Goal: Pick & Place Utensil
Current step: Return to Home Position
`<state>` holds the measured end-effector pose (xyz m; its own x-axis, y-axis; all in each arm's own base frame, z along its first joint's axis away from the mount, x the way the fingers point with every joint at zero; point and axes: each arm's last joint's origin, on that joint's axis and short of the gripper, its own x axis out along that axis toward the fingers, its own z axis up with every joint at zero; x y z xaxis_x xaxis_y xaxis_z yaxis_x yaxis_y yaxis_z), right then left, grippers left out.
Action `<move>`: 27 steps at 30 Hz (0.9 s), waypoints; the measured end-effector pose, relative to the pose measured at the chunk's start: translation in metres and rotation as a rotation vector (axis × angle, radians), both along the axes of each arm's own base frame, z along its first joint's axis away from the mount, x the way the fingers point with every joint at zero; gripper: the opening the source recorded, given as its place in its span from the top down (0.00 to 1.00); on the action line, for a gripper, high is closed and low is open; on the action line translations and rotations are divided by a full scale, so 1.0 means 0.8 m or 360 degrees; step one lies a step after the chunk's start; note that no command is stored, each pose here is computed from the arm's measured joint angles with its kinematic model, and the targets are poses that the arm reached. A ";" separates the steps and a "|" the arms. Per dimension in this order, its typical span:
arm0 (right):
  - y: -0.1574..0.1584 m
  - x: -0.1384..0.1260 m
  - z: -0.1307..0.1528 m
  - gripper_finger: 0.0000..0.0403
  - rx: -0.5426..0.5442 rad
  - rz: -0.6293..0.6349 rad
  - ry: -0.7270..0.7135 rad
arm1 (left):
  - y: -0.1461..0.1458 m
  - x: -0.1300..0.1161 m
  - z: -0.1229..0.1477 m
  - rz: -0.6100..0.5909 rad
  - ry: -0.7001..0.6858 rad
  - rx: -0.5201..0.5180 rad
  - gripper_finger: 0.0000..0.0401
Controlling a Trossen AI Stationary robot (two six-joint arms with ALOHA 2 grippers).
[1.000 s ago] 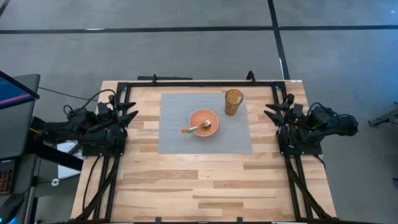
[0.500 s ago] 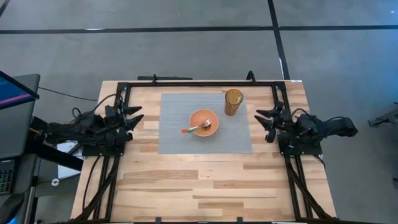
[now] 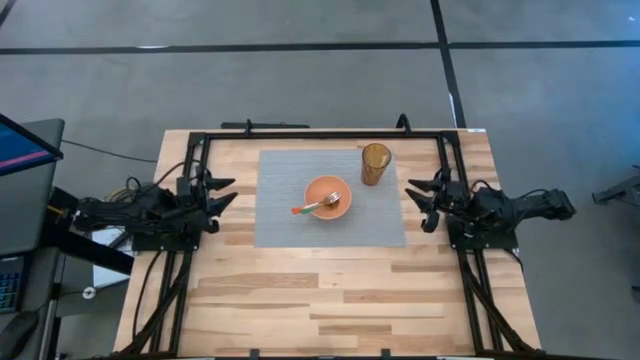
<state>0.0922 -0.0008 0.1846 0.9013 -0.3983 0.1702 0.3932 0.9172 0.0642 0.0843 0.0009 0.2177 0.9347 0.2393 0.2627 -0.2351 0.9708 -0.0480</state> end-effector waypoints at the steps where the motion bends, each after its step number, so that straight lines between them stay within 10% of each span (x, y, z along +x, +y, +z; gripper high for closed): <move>1: 0.000 0.000 0.000 0.68 0.0002 -0.0001 0.0001 | 0.000 0.001 -0.002 0.0000 0.0010 0.0001 0.51; 27: 0.000 0.002 -0.014 0.68 0.0026 -0.0002 0.0173 | -0.003 0.014 -0.050 -0.0053 0.0234 0.0077 0.51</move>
<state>0.0937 -0.0007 0.1732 0.9135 -0.4015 0.0651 0.4000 0.9158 0.0360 0.0955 -0.0014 0.1780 0.9711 0.1982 0.1330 -0.2040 0.9785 0.0315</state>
